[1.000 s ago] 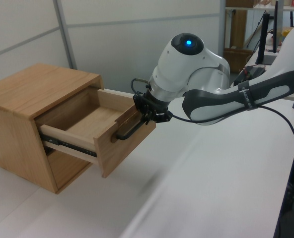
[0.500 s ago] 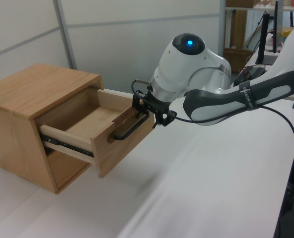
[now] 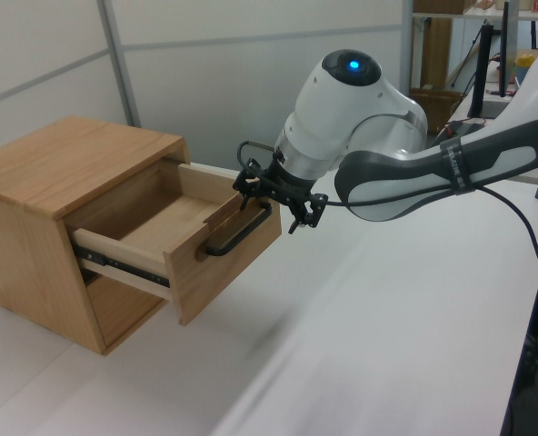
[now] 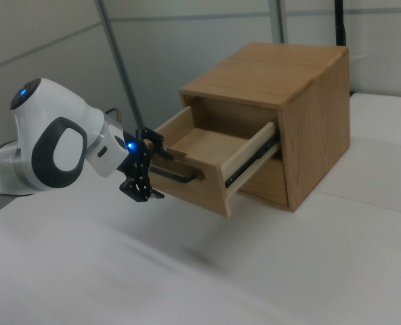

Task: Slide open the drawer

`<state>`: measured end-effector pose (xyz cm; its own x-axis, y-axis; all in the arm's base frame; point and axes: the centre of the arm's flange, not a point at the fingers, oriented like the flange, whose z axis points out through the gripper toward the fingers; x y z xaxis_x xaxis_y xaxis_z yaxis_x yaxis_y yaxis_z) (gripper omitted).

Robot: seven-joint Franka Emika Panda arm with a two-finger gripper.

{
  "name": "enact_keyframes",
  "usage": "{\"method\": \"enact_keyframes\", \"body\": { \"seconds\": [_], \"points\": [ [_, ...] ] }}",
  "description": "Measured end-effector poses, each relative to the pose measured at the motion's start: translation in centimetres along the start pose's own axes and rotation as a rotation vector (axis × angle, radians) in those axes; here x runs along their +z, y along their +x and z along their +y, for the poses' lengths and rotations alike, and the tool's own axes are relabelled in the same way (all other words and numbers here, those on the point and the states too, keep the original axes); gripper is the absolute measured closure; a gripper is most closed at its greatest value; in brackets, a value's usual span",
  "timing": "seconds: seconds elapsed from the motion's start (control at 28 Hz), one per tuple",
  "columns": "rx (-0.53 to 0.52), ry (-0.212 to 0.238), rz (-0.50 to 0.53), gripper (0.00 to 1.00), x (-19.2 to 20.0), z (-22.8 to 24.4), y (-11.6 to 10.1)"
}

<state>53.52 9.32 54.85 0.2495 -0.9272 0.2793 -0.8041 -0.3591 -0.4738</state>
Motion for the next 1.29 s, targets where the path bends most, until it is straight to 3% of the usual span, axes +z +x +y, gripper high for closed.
{"method": "enact_keyframes", "body": {
  "seconds": [0.32, 0.89, 1.14, 1.29],
  "points": [
    [-0.266, -0.035, -0.116, 0.0, -1.2, -0.5, 0.8],
    [-0.929, -0.155, -0.354, 0.0, -7.1, -2.2, 3.0],
    [-1.135, -0.185, -0.395, 0.0, -6.6, -1.8, 3.8],
    [-1.227, -0.232, -0.432, 0.0, -5.7, -1.1, 4.1]
  ]
}}
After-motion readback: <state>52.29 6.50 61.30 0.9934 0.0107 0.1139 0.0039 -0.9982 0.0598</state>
